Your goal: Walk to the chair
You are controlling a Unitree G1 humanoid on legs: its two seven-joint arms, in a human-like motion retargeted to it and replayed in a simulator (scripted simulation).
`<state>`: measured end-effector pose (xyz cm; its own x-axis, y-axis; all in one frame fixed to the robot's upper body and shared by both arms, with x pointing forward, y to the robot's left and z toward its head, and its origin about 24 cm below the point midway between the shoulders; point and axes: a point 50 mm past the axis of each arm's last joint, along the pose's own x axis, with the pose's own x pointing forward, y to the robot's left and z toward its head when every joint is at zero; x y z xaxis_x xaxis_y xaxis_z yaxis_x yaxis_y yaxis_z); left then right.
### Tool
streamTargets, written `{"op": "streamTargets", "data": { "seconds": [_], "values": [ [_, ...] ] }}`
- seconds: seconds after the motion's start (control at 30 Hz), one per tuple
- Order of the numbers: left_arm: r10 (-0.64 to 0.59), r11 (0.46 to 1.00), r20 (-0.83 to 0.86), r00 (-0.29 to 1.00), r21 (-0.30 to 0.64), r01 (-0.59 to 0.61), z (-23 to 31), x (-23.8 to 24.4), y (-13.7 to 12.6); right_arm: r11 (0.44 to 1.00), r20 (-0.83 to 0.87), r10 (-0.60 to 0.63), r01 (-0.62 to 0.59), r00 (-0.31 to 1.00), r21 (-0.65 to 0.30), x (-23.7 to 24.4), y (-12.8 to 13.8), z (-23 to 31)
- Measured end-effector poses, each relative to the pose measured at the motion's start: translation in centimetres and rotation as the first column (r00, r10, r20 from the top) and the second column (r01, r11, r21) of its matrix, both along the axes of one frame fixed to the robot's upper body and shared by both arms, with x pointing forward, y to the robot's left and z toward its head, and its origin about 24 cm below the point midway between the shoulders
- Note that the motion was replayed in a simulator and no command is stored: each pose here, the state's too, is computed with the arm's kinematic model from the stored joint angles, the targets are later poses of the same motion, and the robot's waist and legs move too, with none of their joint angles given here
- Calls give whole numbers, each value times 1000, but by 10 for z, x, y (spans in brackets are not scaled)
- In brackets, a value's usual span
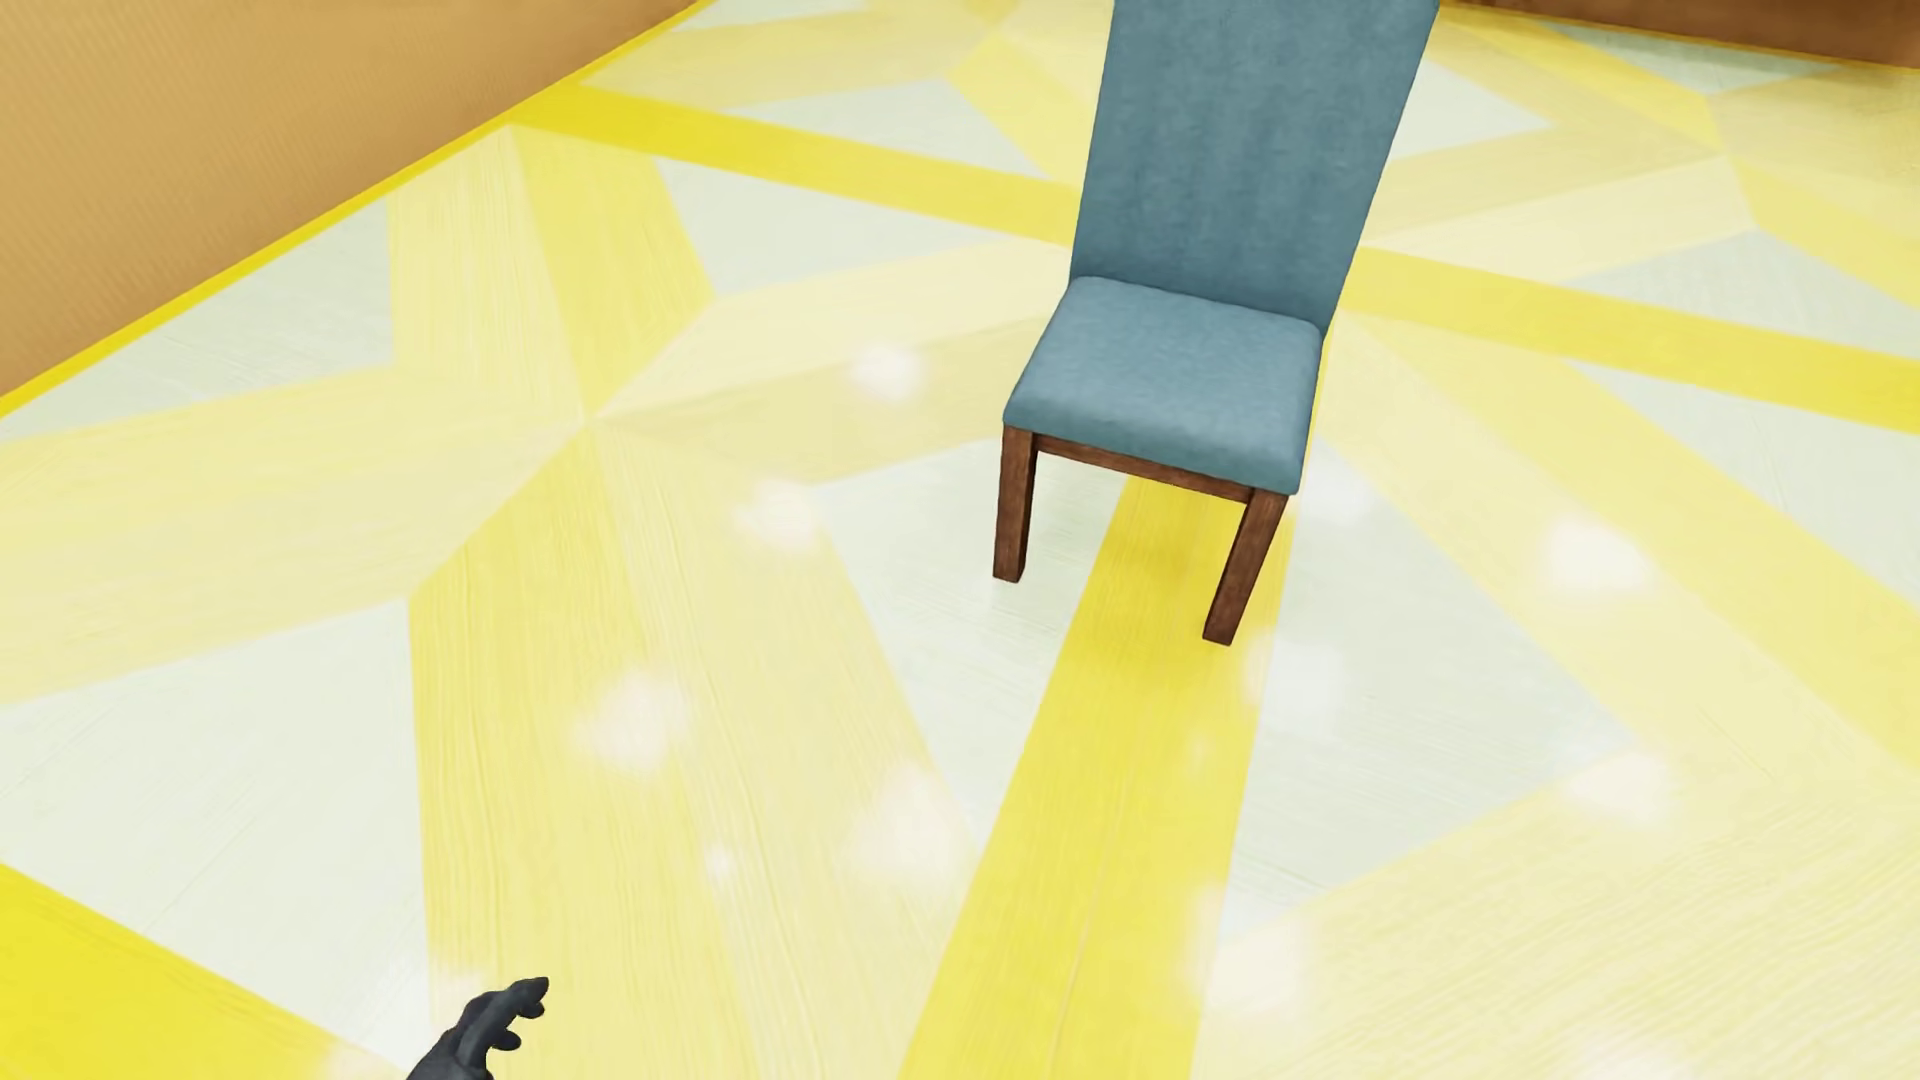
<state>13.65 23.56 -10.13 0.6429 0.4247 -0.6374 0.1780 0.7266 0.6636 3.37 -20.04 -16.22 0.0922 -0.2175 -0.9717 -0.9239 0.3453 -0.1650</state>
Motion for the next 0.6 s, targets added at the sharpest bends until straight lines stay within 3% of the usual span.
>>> {"op": "streamTargets", "data": {
  "seconds": [0.07,0.13,0.23,0.33,0.43,0.6],
  "values": [
    [-19,998,-152,988,-58,10,-21,-25,-11,991,194,-126,131,973,-13,24,-3,7],
    [-132,988,-367,921,-122,93,-42,-51,-24,978,366,-195,209,910,3,51,-2,17],
    [-277,960,-567,775,-203,194,-57,-84,-36,986,529,-166,156,832,63,94,6,34],
    [-242,967,-557,795,-204,151,-58,-94,-39,992,621,-120,68,774,107,119,12,52],
    [-195,977,-494,847,-170,126,-55,-84,-36,992,624,-121,74,772,102,116,10,53],
    [-219,976,-390,894,-95,197,-46,-43,-34,992,561,-71,115,825,-44,85,0,34]
  ]
}}
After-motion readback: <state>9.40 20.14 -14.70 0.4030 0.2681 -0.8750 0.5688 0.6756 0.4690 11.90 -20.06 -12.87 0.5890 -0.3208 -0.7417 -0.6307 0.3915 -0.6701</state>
